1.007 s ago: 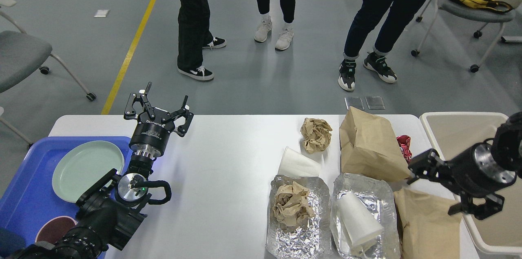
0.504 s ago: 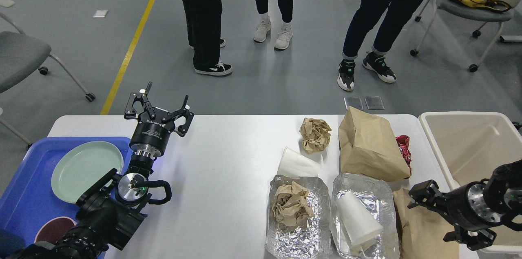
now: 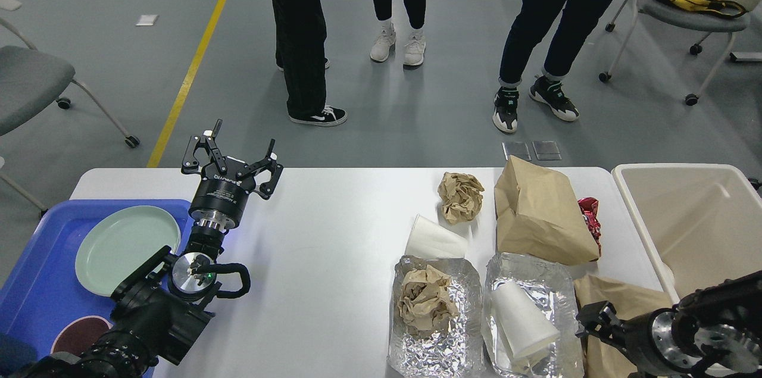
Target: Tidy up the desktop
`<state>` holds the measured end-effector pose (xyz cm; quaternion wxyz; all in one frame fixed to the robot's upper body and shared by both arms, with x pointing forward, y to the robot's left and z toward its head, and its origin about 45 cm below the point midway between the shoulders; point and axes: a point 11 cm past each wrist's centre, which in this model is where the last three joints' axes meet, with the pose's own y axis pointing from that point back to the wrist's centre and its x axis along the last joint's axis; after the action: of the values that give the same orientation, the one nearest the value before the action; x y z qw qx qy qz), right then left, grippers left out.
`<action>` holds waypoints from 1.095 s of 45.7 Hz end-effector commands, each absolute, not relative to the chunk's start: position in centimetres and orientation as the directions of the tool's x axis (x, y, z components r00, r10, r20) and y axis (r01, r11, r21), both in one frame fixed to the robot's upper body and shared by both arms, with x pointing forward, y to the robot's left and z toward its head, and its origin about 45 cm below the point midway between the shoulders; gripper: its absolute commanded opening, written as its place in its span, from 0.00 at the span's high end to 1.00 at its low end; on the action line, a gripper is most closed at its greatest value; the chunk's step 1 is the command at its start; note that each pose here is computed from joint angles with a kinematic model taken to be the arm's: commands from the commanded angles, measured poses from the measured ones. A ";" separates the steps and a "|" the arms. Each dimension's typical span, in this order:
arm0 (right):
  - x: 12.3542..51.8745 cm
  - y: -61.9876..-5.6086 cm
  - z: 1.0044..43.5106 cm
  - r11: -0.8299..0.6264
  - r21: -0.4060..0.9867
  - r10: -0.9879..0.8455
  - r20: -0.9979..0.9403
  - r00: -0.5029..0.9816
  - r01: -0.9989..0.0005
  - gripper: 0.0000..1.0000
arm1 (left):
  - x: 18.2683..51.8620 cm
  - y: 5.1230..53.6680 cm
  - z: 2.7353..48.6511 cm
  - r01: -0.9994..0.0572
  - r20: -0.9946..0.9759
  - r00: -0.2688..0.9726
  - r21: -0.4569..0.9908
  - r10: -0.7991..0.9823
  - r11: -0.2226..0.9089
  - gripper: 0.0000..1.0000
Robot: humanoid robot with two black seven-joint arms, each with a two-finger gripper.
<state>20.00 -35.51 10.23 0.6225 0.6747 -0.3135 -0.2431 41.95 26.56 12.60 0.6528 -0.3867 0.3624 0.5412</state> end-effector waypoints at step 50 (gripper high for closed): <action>19.1 -39.4 8.5 0.153 0.954 -0.633 0.294 0.716 -0.257 1.00 | 42.0 26.6 12.6 -0.987 -0.892 0.152 -0.113 0.426 0.115 0.04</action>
<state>18.19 -37.91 7.08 0.6726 0.6380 -0.3421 -0.1534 41.94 26.56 12.59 0.6528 -0.3868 0.3624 0.5413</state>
